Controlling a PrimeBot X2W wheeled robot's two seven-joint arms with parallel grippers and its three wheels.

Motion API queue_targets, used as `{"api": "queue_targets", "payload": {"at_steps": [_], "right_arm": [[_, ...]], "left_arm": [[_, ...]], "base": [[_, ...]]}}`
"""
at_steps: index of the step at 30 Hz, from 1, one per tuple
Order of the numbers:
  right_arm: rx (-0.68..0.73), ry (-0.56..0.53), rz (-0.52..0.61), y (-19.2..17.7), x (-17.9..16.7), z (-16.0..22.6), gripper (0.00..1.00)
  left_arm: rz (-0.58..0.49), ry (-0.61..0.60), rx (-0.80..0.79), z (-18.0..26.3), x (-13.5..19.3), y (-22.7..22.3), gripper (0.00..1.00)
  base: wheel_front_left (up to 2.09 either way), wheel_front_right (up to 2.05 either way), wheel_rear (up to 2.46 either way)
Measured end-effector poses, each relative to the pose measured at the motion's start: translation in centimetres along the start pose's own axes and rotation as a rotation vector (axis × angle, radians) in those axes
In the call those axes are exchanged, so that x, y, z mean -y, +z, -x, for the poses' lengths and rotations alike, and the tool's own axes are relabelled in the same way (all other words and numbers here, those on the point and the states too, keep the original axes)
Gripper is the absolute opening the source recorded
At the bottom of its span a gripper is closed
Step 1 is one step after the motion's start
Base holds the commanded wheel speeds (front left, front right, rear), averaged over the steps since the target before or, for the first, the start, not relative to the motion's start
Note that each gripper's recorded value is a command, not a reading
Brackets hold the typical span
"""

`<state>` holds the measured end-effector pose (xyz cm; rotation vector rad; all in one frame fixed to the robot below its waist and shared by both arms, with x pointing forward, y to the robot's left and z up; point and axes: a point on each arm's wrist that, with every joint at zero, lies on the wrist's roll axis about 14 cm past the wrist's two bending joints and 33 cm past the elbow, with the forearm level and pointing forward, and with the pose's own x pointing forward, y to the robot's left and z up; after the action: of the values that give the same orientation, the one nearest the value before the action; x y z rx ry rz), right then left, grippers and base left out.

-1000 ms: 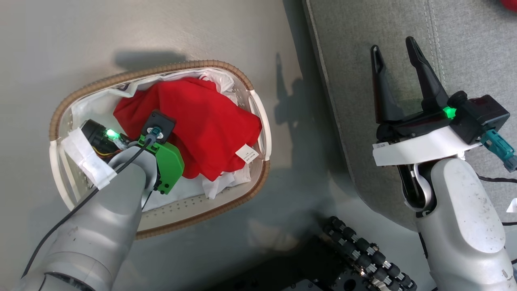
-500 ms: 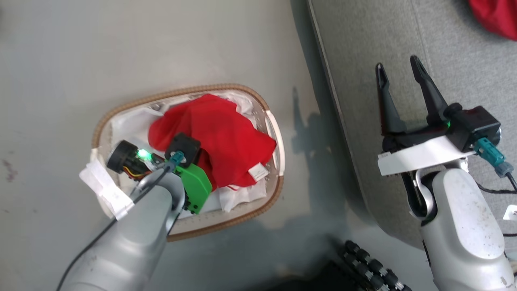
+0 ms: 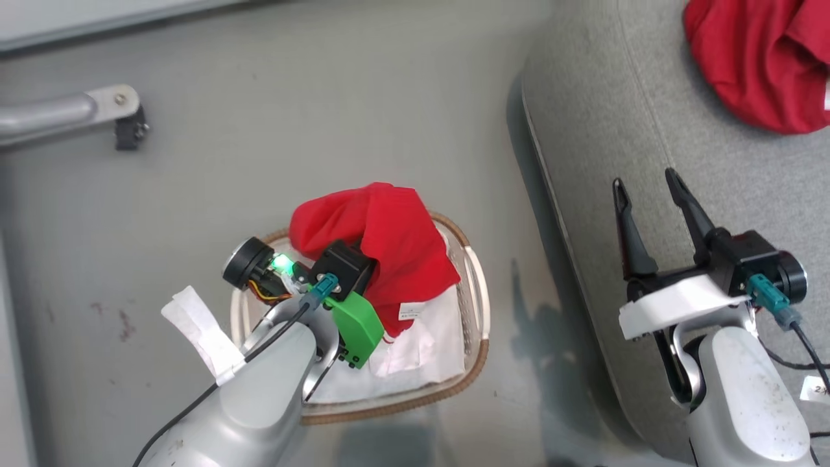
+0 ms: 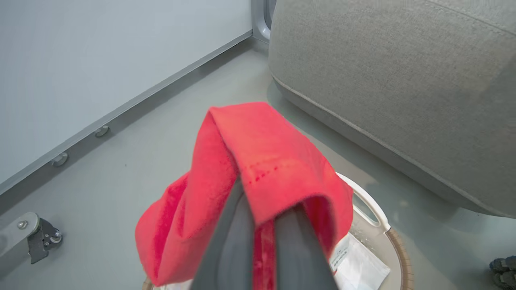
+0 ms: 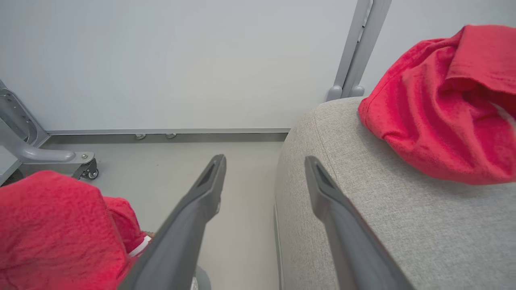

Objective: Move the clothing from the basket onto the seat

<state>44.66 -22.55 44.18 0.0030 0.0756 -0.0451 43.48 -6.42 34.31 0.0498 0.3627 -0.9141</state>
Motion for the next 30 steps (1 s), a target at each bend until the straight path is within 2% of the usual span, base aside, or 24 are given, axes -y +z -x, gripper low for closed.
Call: {"api": "queue_targets", "payload": {"at_steps": [7,19,26,30], "right_arm": [[0.046,0.032,-0.020,2.2,-1.4,2.3,1.00],[0.165,0.119,-0.033,6.7,-4.3,5.5,1.00],[0.232,0.197,-0.035,9.1,-6.8,6.6,1.00],[0.268,0.265,-0.038,10.5,-9.0,6.8,1.00]], "left_arm": [[-0.183,0.030,0.136,2.5,-1.0,7.5,0.00],[-0.531,0.107,0.382,8.2,-1.7,23.9,0.00],[-0.593,0.142,0.495,11.1,-0.6,30.4,0.00],[-0.609,0.147,0.513,11.5,-0.2,31.8,0.00]], "base": [[0.00,0.00,0.00],[0.00,0.00,0.00],[0.00,0.00,0.00],[0.00,0.00,0.00]]}}
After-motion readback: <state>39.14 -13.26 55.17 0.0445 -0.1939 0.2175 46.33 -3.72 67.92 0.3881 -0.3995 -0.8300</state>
